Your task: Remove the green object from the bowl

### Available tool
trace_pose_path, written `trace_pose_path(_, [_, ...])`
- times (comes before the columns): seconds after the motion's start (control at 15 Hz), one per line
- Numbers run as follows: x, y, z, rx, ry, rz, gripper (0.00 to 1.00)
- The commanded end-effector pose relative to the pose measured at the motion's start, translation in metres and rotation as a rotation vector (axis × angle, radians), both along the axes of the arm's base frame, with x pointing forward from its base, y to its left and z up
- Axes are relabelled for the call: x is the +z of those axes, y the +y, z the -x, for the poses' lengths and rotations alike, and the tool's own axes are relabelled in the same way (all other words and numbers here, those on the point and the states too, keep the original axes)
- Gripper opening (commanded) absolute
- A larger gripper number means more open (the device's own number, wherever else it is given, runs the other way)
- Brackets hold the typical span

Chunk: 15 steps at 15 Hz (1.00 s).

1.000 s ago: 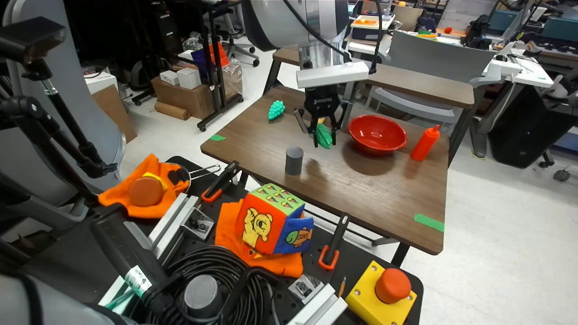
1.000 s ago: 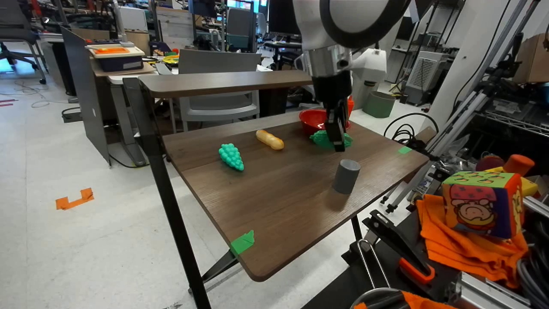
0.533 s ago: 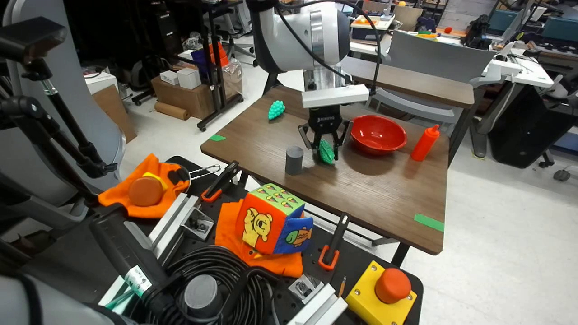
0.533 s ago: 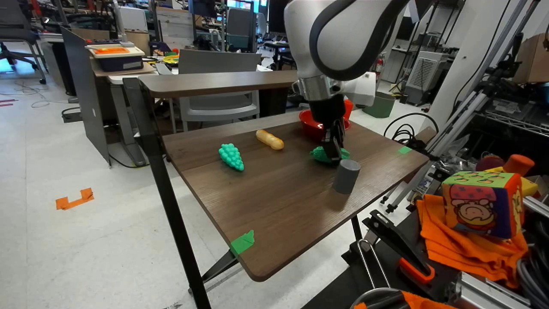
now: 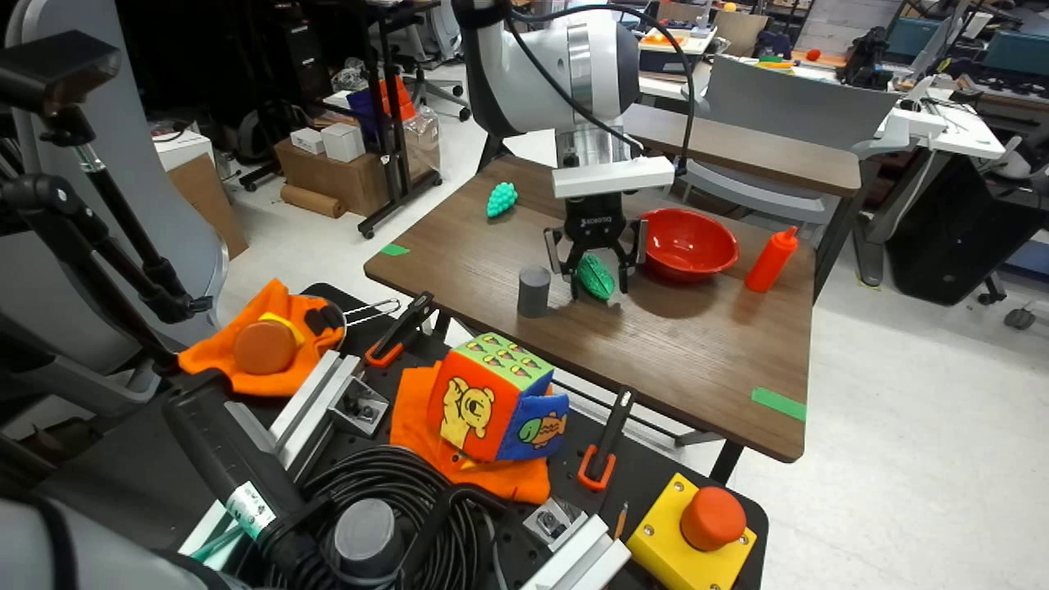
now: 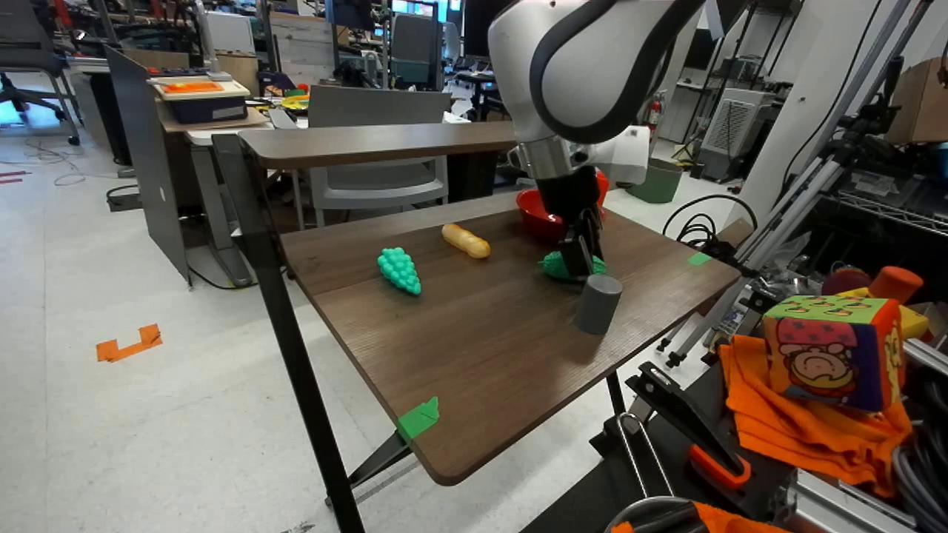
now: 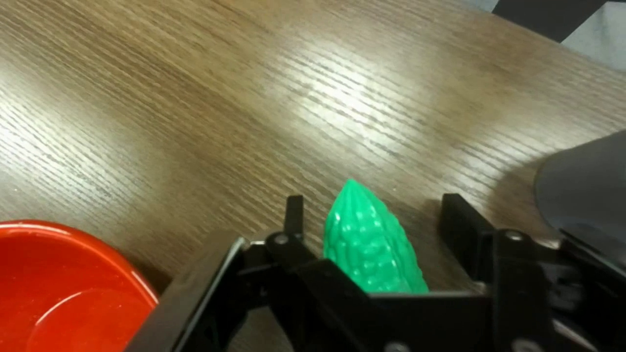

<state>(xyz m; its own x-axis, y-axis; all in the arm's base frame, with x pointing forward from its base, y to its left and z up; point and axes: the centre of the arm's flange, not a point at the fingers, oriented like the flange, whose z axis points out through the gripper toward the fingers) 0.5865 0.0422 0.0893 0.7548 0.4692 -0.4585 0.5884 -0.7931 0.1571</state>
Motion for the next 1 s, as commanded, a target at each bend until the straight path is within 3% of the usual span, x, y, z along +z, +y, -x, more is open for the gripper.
trace_pose_path(0.0, [0.032,0.002,0.013,-0.024,0.028,-0.018,1.0])
trace_pose_path(0.33, [0.128,-0.001,0.034,-0.243,0.014,-0.197,1.0])
trace_pose_path(0.4, [0.079,0.008,0.014,-0.179,0.012,-0.13,1.0])
trace_pose_path(0.6, [0.123,0.0,0.022,-0.228,-0.007,-0.172,1.0])
trace_pose_path(0.93, [0.117,0.001,0.03,-0.231,0.012,-0.173,1.0])
